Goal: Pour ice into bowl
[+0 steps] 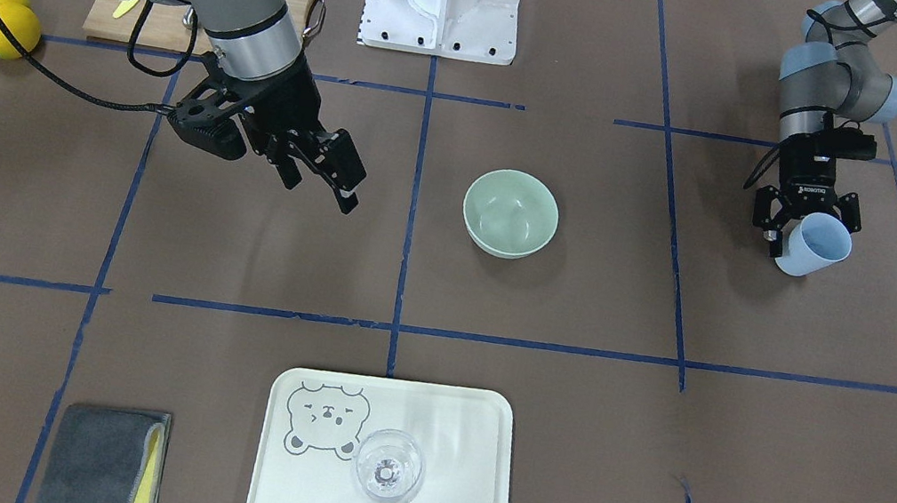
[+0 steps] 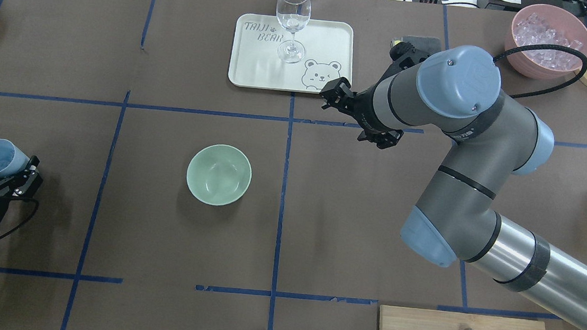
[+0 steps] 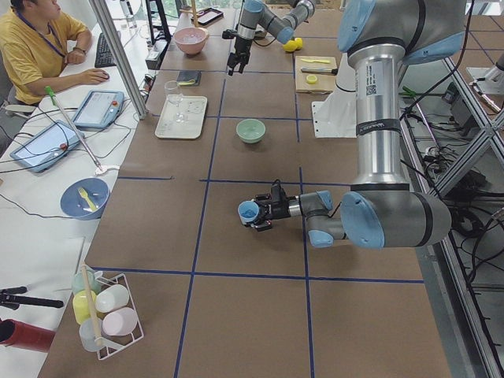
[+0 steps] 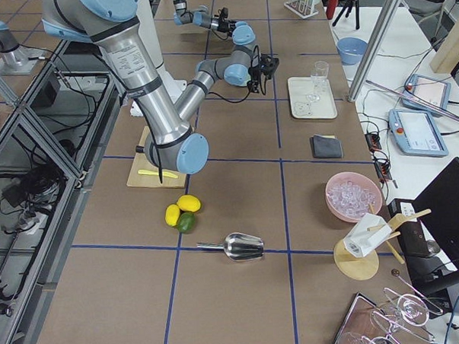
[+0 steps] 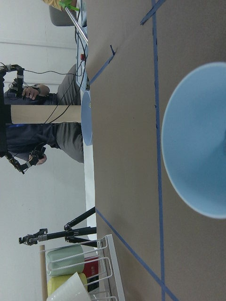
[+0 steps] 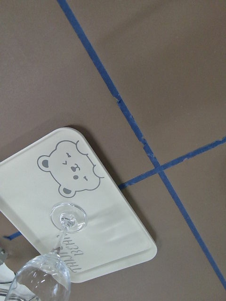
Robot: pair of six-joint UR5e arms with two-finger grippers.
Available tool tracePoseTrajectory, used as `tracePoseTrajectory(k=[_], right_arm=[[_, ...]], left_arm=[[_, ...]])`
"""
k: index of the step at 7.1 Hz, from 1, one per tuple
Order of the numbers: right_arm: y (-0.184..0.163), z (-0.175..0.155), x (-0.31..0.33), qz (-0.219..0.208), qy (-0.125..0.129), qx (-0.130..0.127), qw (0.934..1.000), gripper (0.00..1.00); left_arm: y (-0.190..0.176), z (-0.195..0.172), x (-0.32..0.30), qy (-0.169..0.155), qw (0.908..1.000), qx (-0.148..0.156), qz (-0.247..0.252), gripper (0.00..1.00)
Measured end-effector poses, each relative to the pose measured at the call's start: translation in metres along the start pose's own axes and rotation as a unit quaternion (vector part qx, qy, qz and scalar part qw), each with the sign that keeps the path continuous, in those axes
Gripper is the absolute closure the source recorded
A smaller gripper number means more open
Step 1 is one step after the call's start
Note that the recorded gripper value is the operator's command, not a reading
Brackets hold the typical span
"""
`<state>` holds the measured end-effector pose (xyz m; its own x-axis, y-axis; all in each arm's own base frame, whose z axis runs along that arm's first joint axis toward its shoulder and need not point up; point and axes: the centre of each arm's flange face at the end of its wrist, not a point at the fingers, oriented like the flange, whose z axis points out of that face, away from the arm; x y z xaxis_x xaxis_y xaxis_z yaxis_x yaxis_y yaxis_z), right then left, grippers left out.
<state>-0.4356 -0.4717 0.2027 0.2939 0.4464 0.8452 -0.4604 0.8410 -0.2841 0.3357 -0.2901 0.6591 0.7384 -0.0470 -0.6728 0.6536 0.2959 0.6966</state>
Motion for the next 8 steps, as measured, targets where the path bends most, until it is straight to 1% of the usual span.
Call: tracePoseTrajectory(k=[2,3,4,5,6,7,8], right_arm=[[-0.0017,-0.001,-0.0005,0.0,-0.001,0.001,1.0,0.0],[-0.003,-0.0014,-0.0006,0.0,-0.001,0.002,1.0,0.0],[-0.0034,-0.0017,-0.0009,0.001,-0.002,0.003,1.0,0.0],[-0.0036,-0.002,-0.0012,0.001,-0.002,0.003,1.0,0.0],[-0.0036,-0.002,-0.0014,0.001,-0.002,0.003,1.0,0.0],[-0.0036,-0.0021,-0.0015,0.001,-0.002,0.003,1.0,0.0],[-0.0036,-0.0022,-0.0017,0.001,-0.003,0.003,1.0,0.0]], left_arm=[[0.0002,0.0066,0.0016,-0.004,1.0,-0.002,-0.002,0.06],[0.0009,0.0088,-0.0007,-0.006,1.0,-0.004,-0.001,0.1],[0.0018,0.0099,-0.0021,-0.006,1.0,-0.007,0.001,0.16],[0.0026,0.0104,-0.0027,-0.006,0.9999,-0.01,0.001,0.33],[0.0038,0.0108,-0.0038,-0.007,0.9999,-0.013,0.003,0.62],[0.0047,0.0113,-0.0048,-0.006,0.9998,-0.017,0.011,0.85],[0.0039,0.0125,-0.0054,-0.004,0.9993,-0.022,0.031,1.0]])
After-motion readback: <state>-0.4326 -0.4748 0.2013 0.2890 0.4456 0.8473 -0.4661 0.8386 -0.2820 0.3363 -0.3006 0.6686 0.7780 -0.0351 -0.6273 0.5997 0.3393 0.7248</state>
